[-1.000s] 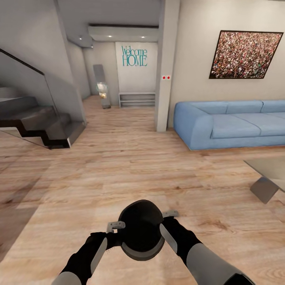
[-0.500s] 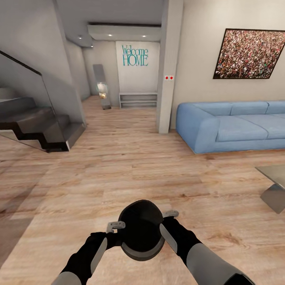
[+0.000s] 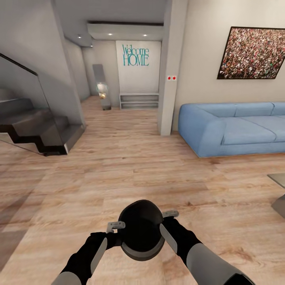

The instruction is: Place each of the two pumpkins and all three candles from the living room inside a cabinet in the living room (use any cabinet), then make sure every cabinet is closed, and position the cauldron so it is next to a table in the living room.

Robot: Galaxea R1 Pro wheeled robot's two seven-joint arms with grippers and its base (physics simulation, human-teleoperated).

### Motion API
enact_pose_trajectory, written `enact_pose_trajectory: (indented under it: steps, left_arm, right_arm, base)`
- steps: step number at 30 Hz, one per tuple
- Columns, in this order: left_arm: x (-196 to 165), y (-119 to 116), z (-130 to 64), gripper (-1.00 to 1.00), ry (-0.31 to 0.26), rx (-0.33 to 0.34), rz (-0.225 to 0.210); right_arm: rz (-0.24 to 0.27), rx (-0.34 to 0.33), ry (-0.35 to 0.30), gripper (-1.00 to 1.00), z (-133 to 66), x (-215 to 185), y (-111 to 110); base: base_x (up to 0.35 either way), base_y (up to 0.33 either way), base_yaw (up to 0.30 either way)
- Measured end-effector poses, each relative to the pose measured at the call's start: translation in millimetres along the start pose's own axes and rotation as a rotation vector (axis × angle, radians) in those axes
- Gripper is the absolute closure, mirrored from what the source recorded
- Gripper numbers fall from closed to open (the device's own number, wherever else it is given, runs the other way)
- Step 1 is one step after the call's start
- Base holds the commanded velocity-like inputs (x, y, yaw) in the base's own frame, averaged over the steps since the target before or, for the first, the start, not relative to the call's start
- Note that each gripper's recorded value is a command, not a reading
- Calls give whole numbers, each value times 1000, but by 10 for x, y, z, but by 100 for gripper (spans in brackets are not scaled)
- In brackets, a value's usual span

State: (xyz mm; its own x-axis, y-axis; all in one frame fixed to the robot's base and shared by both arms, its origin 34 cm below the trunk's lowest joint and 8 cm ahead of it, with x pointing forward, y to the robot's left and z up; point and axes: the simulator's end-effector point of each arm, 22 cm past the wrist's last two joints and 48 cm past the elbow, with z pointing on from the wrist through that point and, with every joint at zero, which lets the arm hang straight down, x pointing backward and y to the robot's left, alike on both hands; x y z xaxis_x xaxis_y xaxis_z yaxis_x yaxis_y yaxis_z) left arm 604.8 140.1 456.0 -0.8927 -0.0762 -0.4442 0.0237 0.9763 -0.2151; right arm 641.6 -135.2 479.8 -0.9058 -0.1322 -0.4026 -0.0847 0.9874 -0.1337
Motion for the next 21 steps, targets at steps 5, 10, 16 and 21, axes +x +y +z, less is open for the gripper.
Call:
enact_pose_trajectory:
  steps: [5, 10, 16, 21]
  left_arm:
    - [-1, -1, 1, 100, 0, 0, 0]
    - [-2, 0, 3, 100, 0, 0, 0]
    - [0, 0, 4, 100, 0, 0, 1]
    - [0, 0, 4, 100, 0, 0, 0]
  right_arm:
    - [1, 0, 0, 100, 0, 0, -1]
    - [1, 0, 0, 100, 2, -1, -1]
    - [0, 0, 1, 100, 4, 1, 0]
    - [0, 0, 0, 100, 4, 0, 0]
  base:
    - [236, 24, -121]
    - [94, 2, -248]
    - [8, 0, -257]
    - [0, 0, -258]
